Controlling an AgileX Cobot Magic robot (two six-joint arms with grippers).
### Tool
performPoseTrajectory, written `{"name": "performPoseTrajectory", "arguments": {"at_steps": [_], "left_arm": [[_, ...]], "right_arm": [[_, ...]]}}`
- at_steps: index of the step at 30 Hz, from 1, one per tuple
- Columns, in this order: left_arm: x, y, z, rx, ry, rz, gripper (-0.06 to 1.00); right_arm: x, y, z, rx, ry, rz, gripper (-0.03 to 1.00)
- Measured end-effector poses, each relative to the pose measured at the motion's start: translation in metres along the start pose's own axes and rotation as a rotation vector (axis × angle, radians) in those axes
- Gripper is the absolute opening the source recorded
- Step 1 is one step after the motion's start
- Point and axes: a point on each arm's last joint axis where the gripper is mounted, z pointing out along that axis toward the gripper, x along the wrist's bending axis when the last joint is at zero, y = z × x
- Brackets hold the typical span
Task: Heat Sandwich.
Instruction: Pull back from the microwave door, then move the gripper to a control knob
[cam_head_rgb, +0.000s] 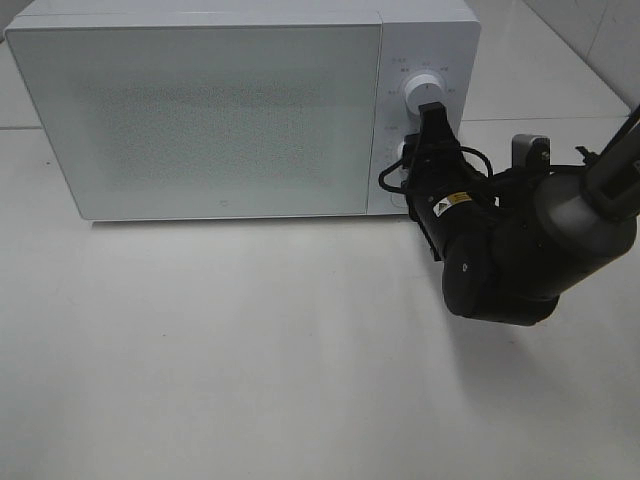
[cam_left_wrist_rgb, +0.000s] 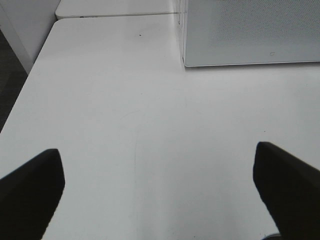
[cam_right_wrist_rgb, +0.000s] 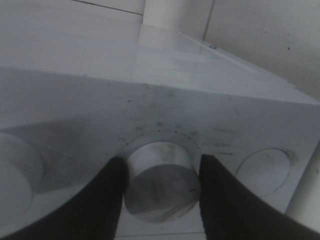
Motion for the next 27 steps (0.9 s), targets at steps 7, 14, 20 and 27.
{"name": "performPoseTrajectory", "arguments": {"at_steps": [7,14,20,27], "left_arm": [[0.0000,0.0000,0.0000,0.000,0.000,0.000,0.97],[0.0000,0.0000,0.0000,0.000,0.000,0.000,0.97],[0.0000,0.0000,0.0000,0.000,0.000,0.000,0.97],[0.0000,0.0000,0.0000,0.000,0.000,0.000,0.97]], "right_arm": [[-0.0004,0.0004,0.0000,-0.005,-0.004,0.269,0.43],[-0.0005,0.0005,0.0000,-0.006,-0.005,0.330,0.43],[-0.0005,0.0005,0.0000,-0.006,-0.005,0.329,0.43],[-0.0005,0.0005,0.0000,-0.006,-0.005,0.329,0.43]]}}
